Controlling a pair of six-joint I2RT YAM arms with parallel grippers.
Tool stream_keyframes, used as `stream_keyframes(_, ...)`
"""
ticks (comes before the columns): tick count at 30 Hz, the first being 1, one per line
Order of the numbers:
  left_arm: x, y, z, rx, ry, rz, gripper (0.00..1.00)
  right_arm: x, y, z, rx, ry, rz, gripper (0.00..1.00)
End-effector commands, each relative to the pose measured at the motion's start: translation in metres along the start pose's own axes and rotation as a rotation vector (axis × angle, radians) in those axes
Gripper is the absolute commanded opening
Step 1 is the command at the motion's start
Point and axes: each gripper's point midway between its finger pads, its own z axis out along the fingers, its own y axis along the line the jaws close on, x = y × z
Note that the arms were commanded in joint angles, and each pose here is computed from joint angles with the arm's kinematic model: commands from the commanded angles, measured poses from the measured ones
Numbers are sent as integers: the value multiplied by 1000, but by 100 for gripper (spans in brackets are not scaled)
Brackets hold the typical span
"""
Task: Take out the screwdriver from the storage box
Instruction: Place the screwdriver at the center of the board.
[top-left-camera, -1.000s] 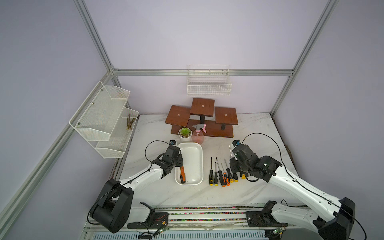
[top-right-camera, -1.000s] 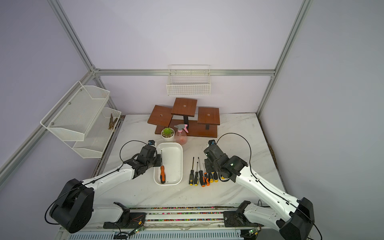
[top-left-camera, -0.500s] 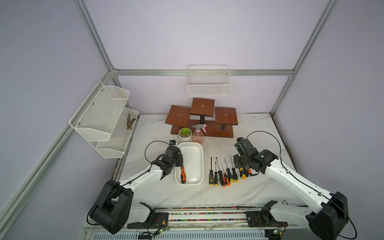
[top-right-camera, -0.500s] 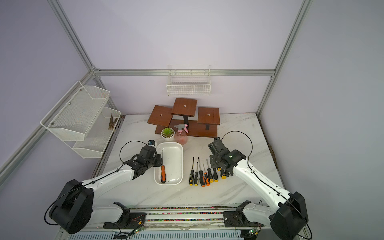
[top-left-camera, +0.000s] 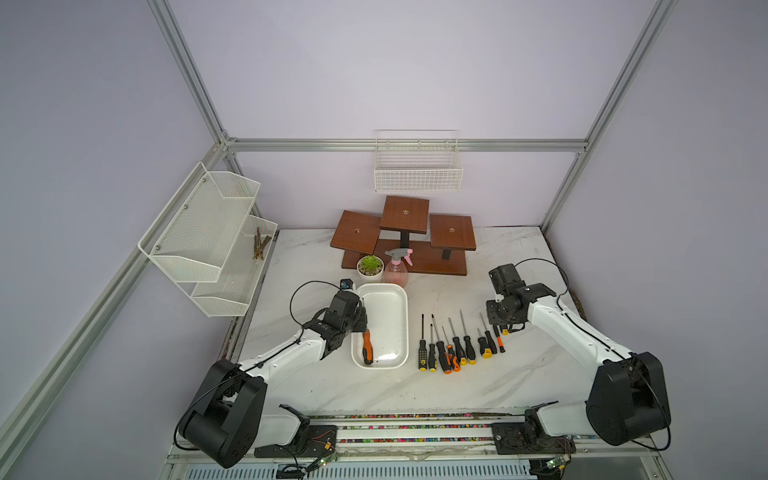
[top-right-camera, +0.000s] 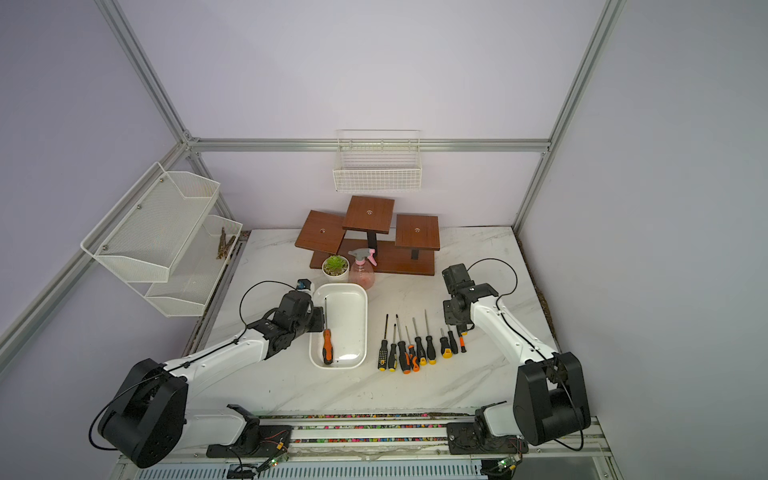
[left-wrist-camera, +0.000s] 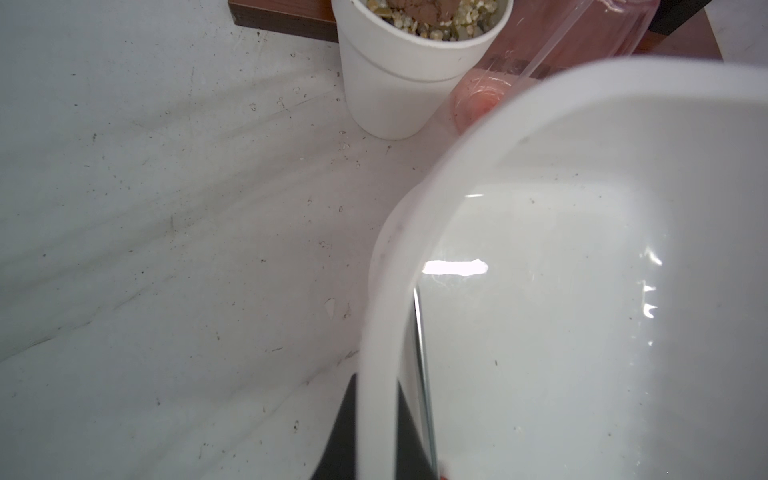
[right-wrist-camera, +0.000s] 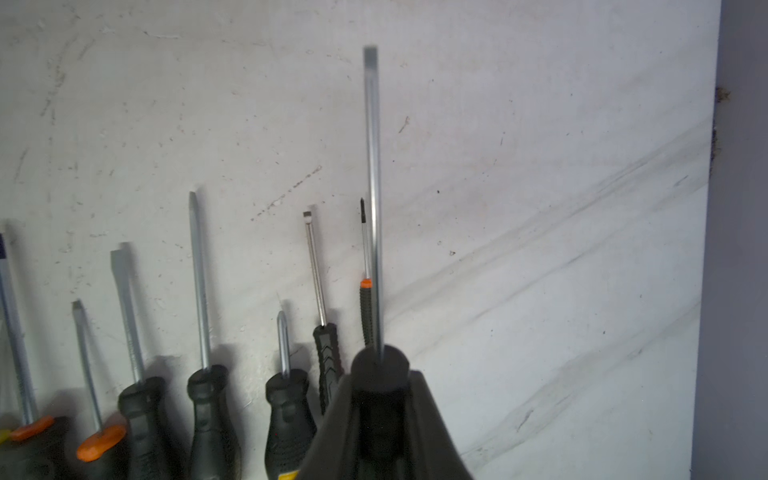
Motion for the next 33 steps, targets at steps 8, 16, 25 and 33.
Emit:
stream_keyframes(8, -18, -11, -3, 52, -68, -8, 0, -2, -17, 21, 94, 5, -91, 0)
stream_keyframes(16, -19, -12, -1, 60, -70, -10, 0, 1, -24, 40, 124, 46, -114, 0)
stream_keyframes(25, -21, -10, -1, 55, -75, -7, 0, 14, -26, 64, 105, 136, -118, 0)
stream_keyframes(33, -23, -8, -1, 50, -81, -9, 0, 22, -21, 77, 76, 201, -122, 0)
